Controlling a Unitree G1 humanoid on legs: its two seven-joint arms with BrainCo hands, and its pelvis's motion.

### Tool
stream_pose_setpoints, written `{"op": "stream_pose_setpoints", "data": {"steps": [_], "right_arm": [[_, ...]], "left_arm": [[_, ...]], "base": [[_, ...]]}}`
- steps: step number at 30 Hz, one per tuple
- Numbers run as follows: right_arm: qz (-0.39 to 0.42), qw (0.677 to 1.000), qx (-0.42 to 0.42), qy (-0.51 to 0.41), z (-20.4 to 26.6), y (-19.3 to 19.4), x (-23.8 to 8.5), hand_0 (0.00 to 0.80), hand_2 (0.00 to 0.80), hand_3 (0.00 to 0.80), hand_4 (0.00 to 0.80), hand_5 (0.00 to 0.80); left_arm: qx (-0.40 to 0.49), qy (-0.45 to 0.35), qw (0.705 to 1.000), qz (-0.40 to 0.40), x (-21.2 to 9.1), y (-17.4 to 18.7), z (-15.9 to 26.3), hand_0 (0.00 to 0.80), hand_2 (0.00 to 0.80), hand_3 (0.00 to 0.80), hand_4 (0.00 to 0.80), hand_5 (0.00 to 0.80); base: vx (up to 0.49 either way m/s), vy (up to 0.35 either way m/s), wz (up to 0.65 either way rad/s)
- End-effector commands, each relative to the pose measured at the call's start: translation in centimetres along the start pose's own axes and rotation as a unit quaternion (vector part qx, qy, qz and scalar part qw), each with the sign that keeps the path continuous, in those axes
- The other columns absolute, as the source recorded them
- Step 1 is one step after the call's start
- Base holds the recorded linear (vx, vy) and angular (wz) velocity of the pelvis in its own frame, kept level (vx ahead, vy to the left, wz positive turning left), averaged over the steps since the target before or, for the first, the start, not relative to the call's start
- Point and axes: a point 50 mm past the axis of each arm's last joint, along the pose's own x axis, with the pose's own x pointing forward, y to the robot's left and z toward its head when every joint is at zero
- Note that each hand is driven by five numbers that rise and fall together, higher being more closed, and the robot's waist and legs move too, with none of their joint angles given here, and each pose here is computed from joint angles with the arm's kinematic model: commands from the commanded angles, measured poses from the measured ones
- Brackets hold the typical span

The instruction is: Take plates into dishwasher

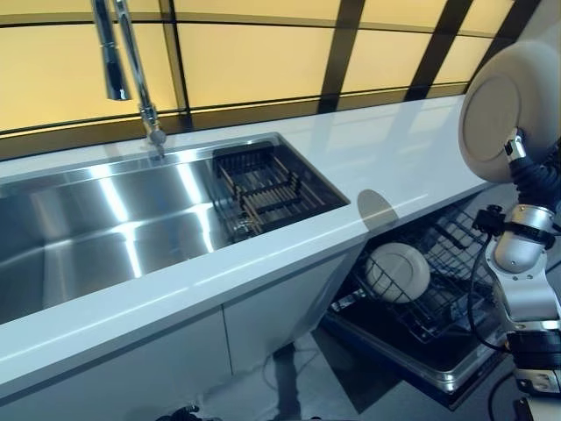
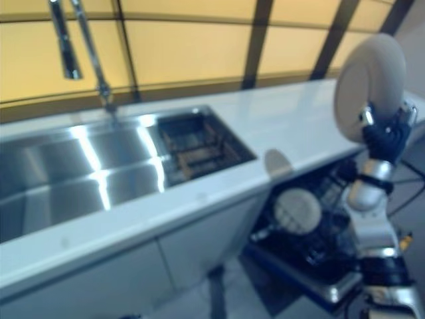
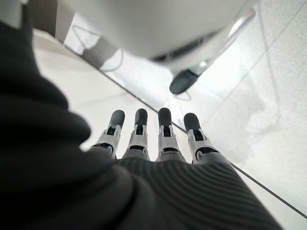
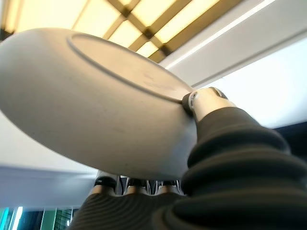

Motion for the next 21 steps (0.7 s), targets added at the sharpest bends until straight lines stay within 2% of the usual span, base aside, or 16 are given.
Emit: {"op": "stream_pose_setpoints", "data": {"steps": [1,11,21], "right_arm": [[-0.035,0.996,0.011,-0.082,3.0,-2.5,2.8,0.8,0.8,0.8,0.8,0.8],[0.032,0.997,-0.037,-0.054,2.2,-2.9,3.4,0.8,0.8,0.8,0.8,0.8],[0.129,0.982,-0.134,0.01,0.2,-2.9,4.2,0.8,0.8,0.8,0.8,0.8]], "left_arm": [[-0.007,-0.034,0.999,0.015,0.3,0.6,2.1,0.0,0.0,0.0,0.0,0.0],[-0.005,-0.053,0.999,0.008,0.4,0.0,3.1,0.0,0.0,0.0,0.0,0.0],[0.004,-0.063,0.998,0.009,0.4,0.2,3.6,0.0,0.0,0.0,0.0,0.0]], "base": [[-0.09,-0.125,-0.13],[-0.075,-0.114,-0.13],[-0.053,-0.085,-0.03]]}}
